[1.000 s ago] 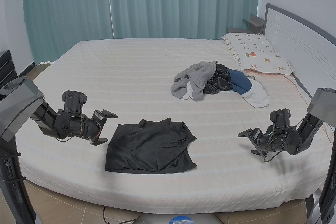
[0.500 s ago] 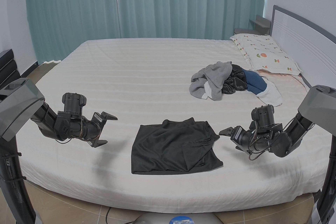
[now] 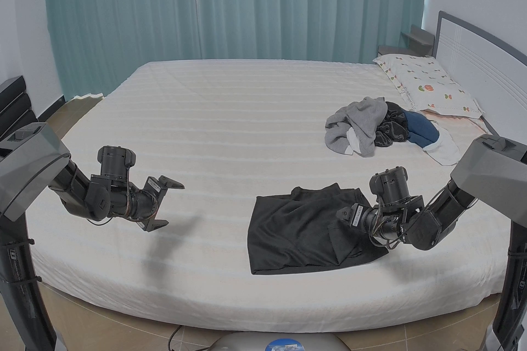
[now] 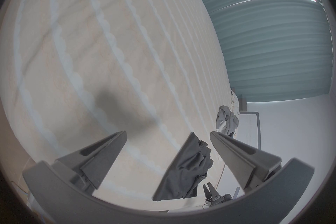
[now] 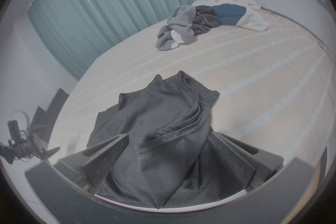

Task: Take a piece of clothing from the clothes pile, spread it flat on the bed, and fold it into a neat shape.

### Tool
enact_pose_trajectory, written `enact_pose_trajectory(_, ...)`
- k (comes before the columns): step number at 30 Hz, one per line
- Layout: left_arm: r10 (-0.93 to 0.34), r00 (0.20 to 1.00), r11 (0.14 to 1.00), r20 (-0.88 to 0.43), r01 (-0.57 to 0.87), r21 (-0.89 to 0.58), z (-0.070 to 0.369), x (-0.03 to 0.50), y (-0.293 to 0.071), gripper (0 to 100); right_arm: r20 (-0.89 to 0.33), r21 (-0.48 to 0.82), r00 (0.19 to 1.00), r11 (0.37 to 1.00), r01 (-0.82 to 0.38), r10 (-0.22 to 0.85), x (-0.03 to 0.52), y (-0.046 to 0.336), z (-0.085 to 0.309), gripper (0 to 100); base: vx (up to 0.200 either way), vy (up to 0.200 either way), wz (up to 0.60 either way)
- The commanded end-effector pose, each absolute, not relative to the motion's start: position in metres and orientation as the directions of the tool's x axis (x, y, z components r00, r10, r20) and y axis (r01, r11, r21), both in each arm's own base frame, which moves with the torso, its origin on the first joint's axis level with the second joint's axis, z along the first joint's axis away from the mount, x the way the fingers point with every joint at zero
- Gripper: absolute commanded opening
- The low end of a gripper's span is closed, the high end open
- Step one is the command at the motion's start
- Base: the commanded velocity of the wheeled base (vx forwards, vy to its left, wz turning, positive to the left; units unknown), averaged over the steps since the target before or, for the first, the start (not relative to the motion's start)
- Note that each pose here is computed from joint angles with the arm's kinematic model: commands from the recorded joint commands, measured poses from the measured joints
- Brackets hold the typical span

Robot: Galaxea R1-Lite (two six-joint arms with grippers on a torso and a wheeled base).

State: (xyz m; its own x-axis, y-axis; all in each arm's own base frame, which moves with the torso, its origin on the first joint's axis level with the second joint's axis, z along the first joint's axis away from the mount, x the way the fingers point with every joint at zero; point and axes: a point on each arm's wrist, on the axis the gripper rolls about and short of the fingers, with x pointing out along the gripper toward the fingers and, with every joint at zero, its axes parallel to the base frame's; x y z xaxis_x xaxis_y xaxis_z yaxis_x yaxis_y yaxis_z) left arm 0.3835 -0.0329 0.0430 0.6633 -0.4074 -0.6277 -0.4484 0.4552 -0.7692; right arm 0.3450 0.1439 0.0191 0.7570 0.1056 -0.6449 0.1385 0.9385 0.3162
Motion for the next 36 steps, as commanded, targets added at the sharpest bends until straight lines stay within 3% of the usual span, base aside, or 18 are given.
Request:
enact_pose_trajectory(1, -0.408, 0.660, 0.458, -0.631, -0.450, -0.767, 0.041, 0.384, -0.034, 100, -0.671, 0.287, 0.736, 0.948, 0.139, 0.095, 0.343, 0.147, 0.004, 100, 0.000, 0.000, 0.00)
enact_pose_trajectory(15, -0.407, 0.660, 0.457, -0.631, -0.451, -0.766, 0.041, 0.384, -0.034, 100, -0.681, 0.173, 0.732, 0.970, 0.172, -0.009, 0.341, 0.136, -0.008, 100, 0.000, 0.000, 0.00)
enact_pose_trajectory(26, -0.407, 0.659, 0.457, -0.633, -0.453, -0.766, 0.041, 0.384, -0.034, 100, -0.711, 0.031, 0.698, 0.987, 0.158, -0.089, 0.326, 0.069, 0.007, 100, 0.000, 0.000, 0.00)
enact_pose_trajectory(36, -0.407, 0.660, 0.458, -0.631, -0.450, -0.766, 0.041, 0.384, -0.034, 100, -0.755, -0.066, 0.649, 0.996, 0.065, -0.092, 0.302, 0.030, 0.010, 100, 0.000, 0.000, 0.00)
